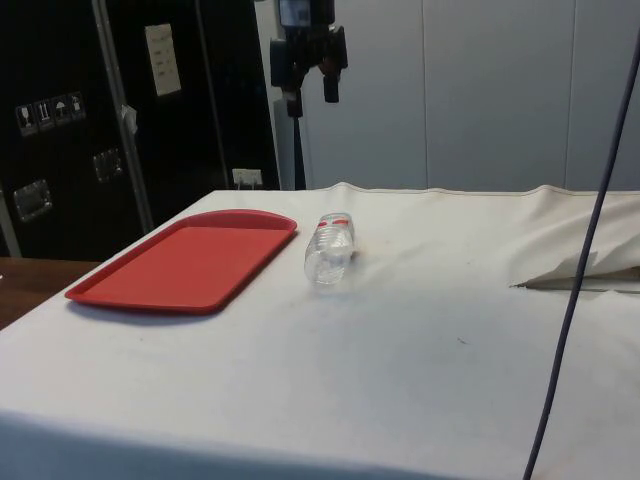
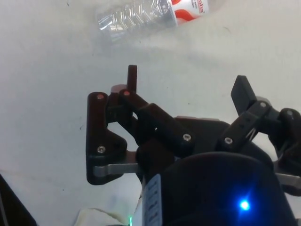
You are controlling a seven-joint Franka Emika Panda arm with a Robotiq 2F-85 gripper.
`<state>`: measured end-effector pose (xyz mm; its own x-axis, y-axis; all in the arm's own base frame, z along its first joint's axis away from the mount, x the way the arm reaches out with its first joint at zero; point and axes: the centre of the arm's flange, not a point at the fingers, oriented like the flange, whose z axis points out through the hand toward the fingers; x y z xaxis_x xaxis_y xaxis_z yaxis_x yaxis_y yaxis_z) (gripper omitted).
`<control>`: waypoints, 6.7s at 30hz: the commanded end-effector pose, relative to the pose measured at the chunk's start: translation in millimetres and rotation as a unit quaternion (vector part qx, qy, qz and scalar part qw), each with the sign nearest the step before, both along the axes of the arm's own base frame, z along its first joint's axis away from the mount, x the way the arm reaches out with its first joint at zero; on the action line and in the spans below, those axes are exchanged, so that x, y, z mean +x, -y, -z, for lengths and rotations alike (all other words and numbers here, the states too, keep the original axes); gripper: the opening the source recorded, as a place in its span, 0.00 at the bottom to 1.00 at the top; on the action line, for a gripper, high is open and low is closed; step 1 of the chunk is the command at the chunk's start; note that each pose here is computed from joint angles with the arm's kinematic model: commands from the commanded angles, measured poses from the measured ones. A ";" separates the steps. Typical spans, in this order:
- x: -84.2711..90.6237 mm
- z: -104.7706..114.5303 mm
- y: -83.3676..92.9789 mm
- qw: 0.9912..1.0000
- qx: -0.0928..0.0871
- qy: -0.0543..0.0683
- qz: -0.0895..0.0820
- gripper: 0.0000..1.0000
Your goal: Place the bottle upright on the tray.
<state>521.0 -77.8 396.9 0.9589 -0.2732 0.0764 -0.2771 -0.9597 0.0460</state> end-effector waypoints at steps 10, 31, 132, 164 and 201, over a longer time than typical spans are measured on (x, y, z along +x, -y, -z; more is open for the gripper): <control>2.6 16.3 -1.0 1.000 -0.001 0.000 0.016 1.00; 6.8 54.0 4.3 0.998 0.000 0.006 0.061 1.00; 3.8 126.0 37.0 0.943 0.036 -0.043 0.328 1.00; 18.7 147.0 43.1 0.915 0.024 -0.041 0.402 1.00; 24.6 186.0 63.6 0.881 0.088 -0.080 0.458 1.00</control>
